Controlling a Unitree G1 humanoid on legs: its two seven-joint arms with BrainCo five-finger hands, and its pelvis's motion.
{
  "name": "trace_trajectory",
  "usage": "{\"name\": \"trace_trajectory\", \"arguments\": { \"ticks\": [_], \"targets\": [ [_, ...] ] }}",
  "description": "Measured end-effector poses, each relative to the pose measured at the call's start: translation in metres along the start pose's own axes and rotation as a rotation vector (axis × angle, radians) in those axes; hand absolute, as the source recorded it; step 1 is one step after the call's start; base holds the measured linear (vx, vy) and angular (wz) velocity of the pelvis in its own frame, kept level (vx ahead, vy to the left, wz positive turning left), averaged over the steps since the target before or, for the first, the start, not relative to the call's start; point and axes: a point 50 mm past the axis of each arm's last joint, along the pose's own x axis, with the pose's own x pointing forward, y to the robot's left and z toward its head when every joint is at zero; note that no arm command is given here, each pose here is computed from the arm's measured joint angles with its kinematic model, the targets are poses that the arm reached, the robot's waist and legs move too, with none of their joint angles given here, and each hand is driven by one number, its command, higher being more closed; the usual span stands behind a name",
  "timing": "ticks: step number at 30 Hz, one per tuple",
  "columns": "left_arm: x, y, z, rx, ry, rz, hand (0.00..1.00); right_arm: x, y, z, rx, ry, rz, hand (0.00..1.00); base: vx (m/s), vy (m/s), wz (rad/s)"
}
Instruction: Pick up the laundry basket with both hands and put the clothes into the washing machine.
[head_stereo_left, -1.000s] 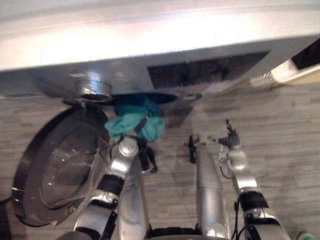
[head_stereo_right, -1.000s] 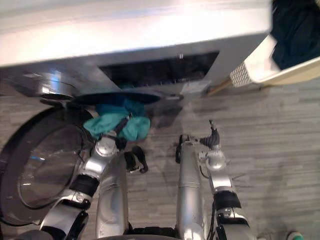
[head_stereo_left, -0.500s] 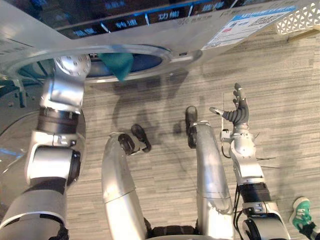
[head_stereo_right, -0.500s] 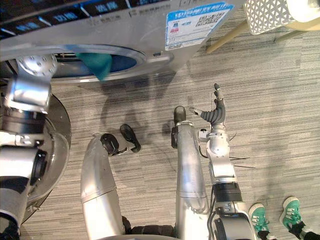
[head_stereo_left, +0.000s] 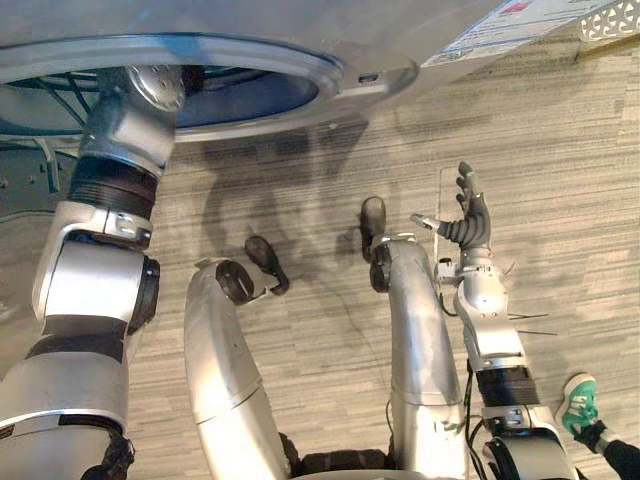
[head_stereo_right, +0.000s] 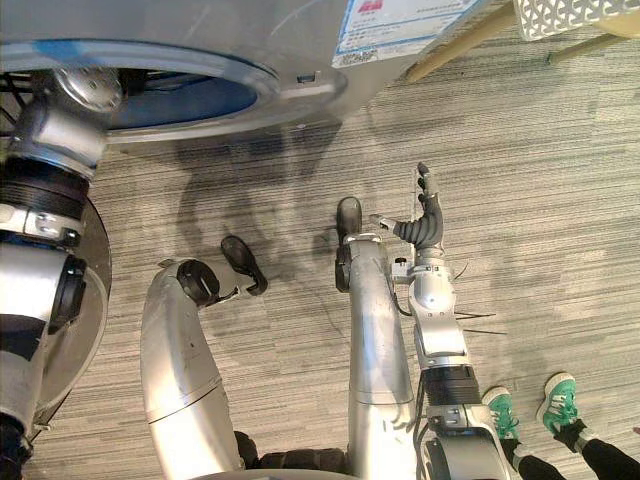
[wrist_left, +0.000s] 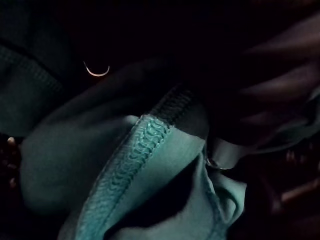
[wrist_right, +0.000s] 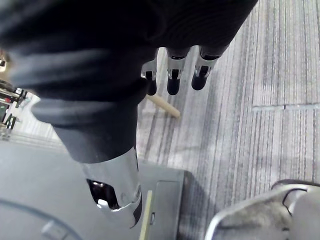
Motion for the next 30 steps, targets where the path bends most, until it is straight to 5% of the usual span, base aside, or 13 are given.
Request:
{"name": "trace_trajectory", "arguments": {
  "ticks": [17, 23, 30],
  "targets": [
    [0.002, 0.02, -0.01, 0.012, 0.039, 0.083, 0.0, 0.003, 0.002, 0.006, -0.047, -0.047, 0.059, 0.0, -0.02, 0.005, 0.01],
    [0.002, 0.04, -0.009, 0.285, 0.005, 0.168, 0.0, 0.003, 0.002, 0.009, -0.09, -0.085, 0.087, 0.0, -0.04, -0.007, 0.04],
    [0.008, 0.08, 0.015, 0.319, -0.017, 0.442, 0.0, 0.002, 0.003, 0.013, -0.11, -0.145, 0.067, 0.0, -0.04, 0.0, 0.06]
  ]
}}
